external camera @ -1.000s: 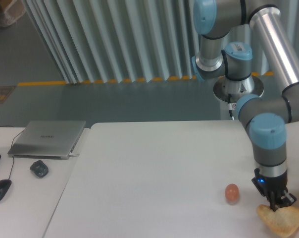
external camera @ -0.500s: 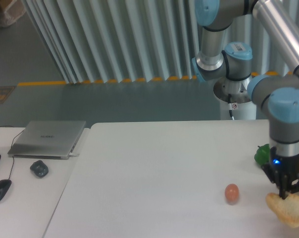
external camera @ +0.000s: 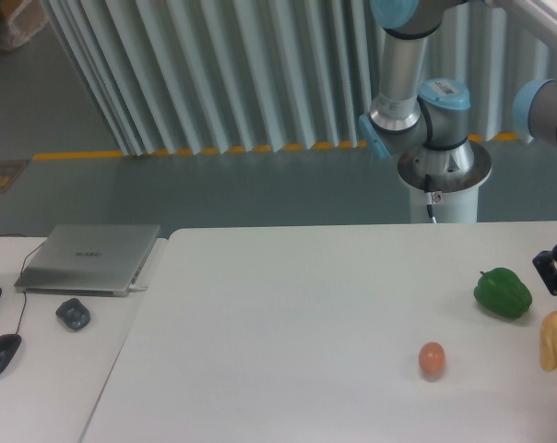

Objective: Place the triangular bread in the basket

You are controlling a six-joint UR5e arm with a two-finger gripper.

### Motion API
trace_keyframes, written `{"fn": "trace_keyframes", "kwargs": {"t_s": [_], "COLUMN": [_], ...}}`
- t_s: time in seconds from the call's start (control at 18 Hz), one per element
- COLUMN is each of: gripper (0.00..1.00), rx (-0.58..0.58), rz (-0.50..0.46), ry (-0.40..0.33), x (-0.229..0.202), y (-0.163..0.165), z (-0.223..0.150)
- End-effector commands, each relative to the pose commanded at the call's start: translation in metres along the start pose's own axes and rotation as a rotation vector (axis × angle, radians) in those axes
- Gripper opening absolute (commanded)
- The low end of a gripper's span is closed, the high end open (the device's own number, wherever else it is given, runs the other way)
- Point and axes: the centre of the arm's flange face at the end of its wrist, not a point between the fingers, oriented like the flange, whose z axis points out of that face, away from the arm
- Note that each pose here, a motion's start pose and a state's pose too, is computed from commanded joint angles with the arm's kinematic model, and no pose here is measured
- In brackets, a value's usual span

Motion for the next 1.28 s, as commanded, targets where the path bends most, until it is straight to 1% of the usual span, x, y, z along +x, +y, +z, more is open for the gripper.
{"fn": "trace_keyframes", "kwargs": {"t_s": [0.11, 0.17, 0.39, 0.44, 0.67, 0.83, 0.94, 1.06, 1.17, 1.28], "gripper": [0.00, 0.00, 0.00, 0.00, 0.00, 0.00, 0.00, 0.00, 0.00, 0.00], "rx": [-0.042, -0.058, -0.095, -0.101, -0.080, -0.095, -0.132, -0.135, -0.105, -0.081], "rz": [0.012, 0.017, 0.018, 0.023, 0.028, 0.022, 0.028, 0.019, 0.011, -0.029], "ry": [-0.032, -0.036, -0.038, -0.033, -0.049, -0.036, -0.064, -0.085, -0.106, -0.126], "x": [0.007, 0.010, 0.012, 0.016, 0.027, 0.034, 0.041, 0.045, 0.041, 0.038], "y": [-0.008, -0.012, -0.011, -0.015, -0.034, -0.043, -0.047, -0.052, -0.056, -0.060], "z": [0.011, 0.017, 0.030, 0.037, 0.063, 0.087, 0.099, 0.098, 0.077, 0.063]}}
